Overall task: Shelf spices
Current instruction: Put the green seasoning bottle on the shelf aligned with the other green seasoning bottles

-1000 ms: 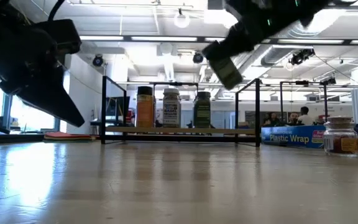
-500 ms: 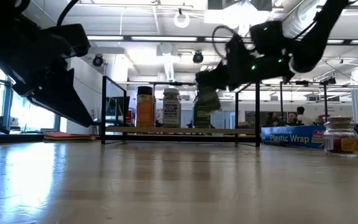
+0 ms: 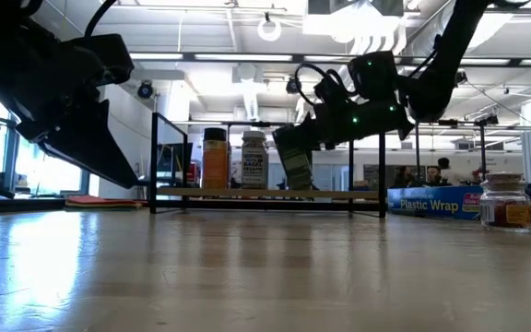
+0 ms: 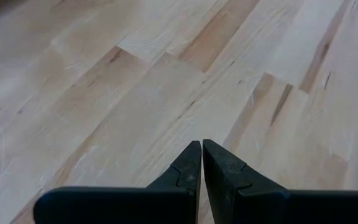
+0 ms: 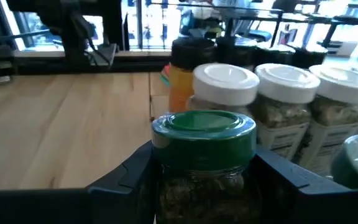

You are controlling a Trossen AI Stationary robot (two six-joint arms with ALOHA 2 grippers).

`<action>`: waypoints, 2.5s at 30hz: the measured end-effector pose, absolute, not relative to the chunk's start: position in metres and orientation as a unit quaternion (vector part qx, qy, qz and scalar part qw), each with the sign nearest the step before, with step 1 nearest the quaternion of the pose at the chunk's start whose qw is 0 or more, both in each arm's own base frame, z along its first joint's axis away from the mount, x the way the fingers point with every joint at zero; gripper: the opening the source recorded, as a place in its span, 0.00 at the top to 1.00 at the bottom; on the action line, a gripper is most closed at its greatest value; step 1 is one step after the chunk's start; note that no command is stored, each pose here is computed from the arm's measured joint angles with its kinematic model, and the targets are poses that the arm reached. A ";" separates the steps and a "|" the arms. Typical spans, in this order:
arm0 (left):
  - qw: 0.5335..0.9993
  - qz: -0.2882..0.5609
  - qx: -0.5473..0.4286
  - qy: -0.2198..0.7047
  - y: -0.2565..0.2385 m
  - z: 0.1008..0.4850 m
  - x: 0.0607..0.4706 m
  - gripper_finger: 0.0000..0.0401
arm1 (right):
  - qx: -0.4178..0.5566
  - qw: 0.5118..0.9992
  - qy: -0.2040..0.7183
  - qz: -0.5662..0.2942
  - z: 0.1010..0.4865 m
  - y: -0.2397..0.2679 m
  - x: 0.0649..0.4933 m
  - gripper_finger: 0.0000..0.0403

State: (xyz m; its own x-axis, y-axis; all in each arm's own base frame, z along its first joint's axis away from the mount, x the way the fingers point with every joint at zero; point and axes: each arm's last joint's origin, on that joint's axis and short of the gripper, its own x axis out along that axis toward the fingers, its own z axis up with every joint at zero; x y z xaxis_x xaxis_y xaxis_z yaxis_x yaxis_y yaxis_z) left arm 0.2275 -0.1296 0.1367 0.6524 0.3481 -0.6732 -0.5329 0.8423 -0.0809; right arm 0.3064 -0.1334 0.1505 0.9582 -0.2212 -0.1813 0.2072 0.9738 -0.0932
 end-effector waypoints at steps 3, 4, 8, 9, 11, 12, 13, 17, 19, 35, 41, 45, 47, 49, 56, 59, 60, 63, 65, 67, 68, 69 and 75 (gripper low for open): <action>0.899 0.245 -0.138 0.336 -0.130 0.137 0.228 0.96 | -0.043 0.988 0.087 -0.123 0.153 -0.135 0.307 0.55; 0.899 0.244 -0.139 0.336 -0.130 0.137 0.228 0.96 | -0.044 0.987 0.087 -0.127 0.153 -0.135 0.307 0.55; 0.899 0.243 -0.140 0.336 -0.130 0.137 0.228 0.96 | -0.043 0.986 0.092 -0.135 0.153 -0.135 0.307 0.46; 0.899 0.243 -0.141 0.336 -0.130 0.137 0.228 0.96 | -0.044 0.985 0.092 -0.141 0.153 -0.136 0.307 0.44; 0.899 0.242 -0.141 0.337 -0.130 0.137 0.228 0.96 | -0.045 0.984 0.094 -0.145 0.152 -0.136 0.307 0.42; 0.899 0.242 -0.141 0.336 -0.130 0.137 0.228 0.96 | -0.045 0.984 0.094 -0.145 0.152 -0.136 0.307 0.42; 0.899 0.241 -0.142 0.336 -0.131 0.137 0.228 0.96 | -0.045 0.984 0.094 -0.145 0.152 -0.136 0.307 0.42; 0.900 0.240 -0.145 0.333 -0.131 0.137 0.228 0.96 | -0.065 0.983 0.097 -0.143 0.152 -0.136 0.307 0.41; 0.901 0.239 -0.146 0.332 -0.131 0.138 0.229 0.96 | -0.070 0.983 0.097 -0.143 0.153 -0.136 0.306 0.41; 0.902 0.237 -0.145 0.330 -0.132 0.138 0.229 0.96 | -0.090 0.979 0.112 -0.144 0.167 -0.123 0.305 0.51; 0.903 0.236 -0.146 0.329 -0.132 0.138 0.230 0.96 | -0.090 0.979 0.112 -0.145 0.167 -0.124 0.305 0.51; 0.903 0.236 -0.146 0.329 -0.132 0.138 0.230 0.96 | -0.095 0.977 0.122 -0.146 0.171 -0.124 0.302 0.51; 0.903 0.236 -0.146 0.329 -0.132 0.138 0.230 0.96 | -0.096 0.976 0.128 -0.150 0.177 -0.125 0.298 0.51; 0.903 0.236 -0.146 0.329 -0.132 0.138 0.230 0.96 | -0.093 0.974 0.130 -0.158 0.184 -0.126 0.294 0.50; 0.907 0.231 -0.141 0.324 -0.132 0.139 0.231 0.96 | -0.078 0.973 0.159 -0.147 0.180 -0.132 0.288 0.50; 0.907 0.230 -0.141 0.323 -0.132 0.140 0.231 0.96 | -0.080 0.974 0.160 -0.142 0.179 -0.132 0.289 0.50; 0.907 0.230 -0.141 0.323 -0.132 0.140 0.231 0.96 | -0.080 0.974 0.160 -0.142 0.178 -0.132 0.289 0.50; 0.908 0.229 -0.138 0.323 -0.132 0.140 0.231 0.96 | -0.080 0.974 0.158 -0.141 0.179 -0.132 0.289 0.49; 0.908 0.229 -0.138 0.323 -0.132 0.139 0.231 0.96 | -0.088 0.973 0.159 -0.139 0.179 -0.132 0.289 0.49; 0.908 0.229 -0.138 0.323 -0.132 0.139 0.231 0.96 | -0.100 0.972 0.160 -0.137 0.179 -0.132 0.289 0.49; 0.908 0.229 -0.139 0.323 -0.132 0.140 0.231 0.96 | -0.104 0.972 0.161 -0.136 0.179 -0.132 0.289 0.49; 0.908 0.229 -0.139 0.323 -0.132 0.140 0.231 0.96 | -0.108 0.972 0.161 -0.136 0.179 -0.132 0.289 0.48; 0.908 0.228 -0.140 0.323 -0.133 0.140 0.231 0.96 | -0.128 0.967 0.170 -0.142 0.178 -0.132 0.289 0.36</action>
